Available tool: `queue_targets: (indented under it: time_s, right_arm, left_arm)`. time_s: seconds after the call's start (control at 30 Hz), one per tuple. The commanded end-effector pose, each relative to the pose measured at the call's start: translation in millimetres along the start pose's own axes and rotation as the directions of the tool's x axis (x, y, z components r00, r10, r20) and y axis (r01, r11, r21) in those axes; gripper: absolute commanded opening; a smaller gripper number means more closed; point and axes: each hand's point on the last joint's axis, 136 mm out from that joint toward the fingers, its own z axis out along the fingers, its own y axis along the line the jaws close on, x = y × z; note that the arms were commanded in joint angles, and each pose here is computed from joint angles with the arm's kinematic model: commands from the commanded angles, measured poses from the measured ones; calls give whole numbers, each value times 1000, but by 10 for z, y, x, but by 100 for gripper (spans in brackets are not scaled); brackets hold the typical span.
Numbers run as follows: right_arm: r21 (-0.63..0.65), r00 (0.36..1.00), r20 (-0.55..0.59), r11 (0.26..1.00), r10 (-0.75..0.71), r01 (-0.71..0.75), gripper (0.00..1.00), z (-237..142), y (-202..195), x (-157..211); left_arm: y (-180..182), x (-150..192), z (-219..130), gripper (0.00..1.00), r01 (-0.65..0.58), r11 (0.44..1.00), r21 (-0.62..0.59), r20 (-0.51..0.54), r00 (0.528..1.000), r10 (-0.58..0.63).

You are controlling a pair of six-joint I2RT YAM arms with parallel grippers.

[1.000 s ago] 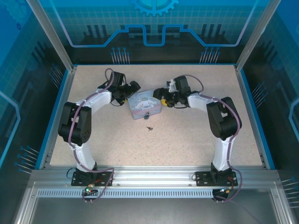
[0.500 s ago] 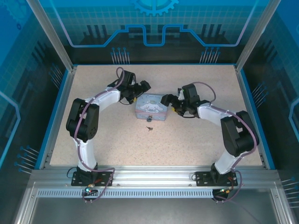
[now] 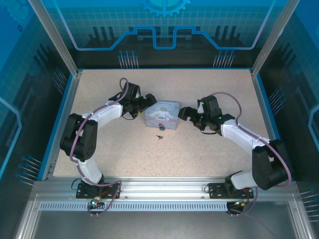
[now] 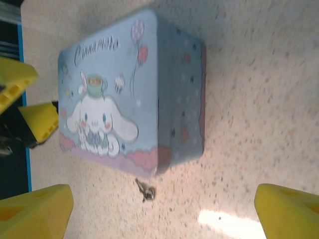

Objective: Unlock the padlock with the key

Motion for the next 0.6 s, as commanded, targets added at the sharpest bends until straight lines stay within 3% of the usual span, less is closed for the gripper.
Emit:
queue_targets:
  time_s: [0.0, 0.23, 0.57]
  right_arm:
    - [4, 998, -55, 1000, 7, -7, 95, 60, 18, 262]
    - [-57, 993, -119, 998, -2, -5, 95, 315, 266, 519]
    - [-82, 994, -106, 996, 23, -32, 95, 484, 394, 386]
  left_arm:
    - [-52, 71, -102, 99, -26, 999, 29, 16, 1000, 25]
    - [-195, 284, -50, 99, -25, 997, 67, -16, 1000, 26]
    - [-391, 382, 8, 99, -22, 994, 104, -25, 999, 25]
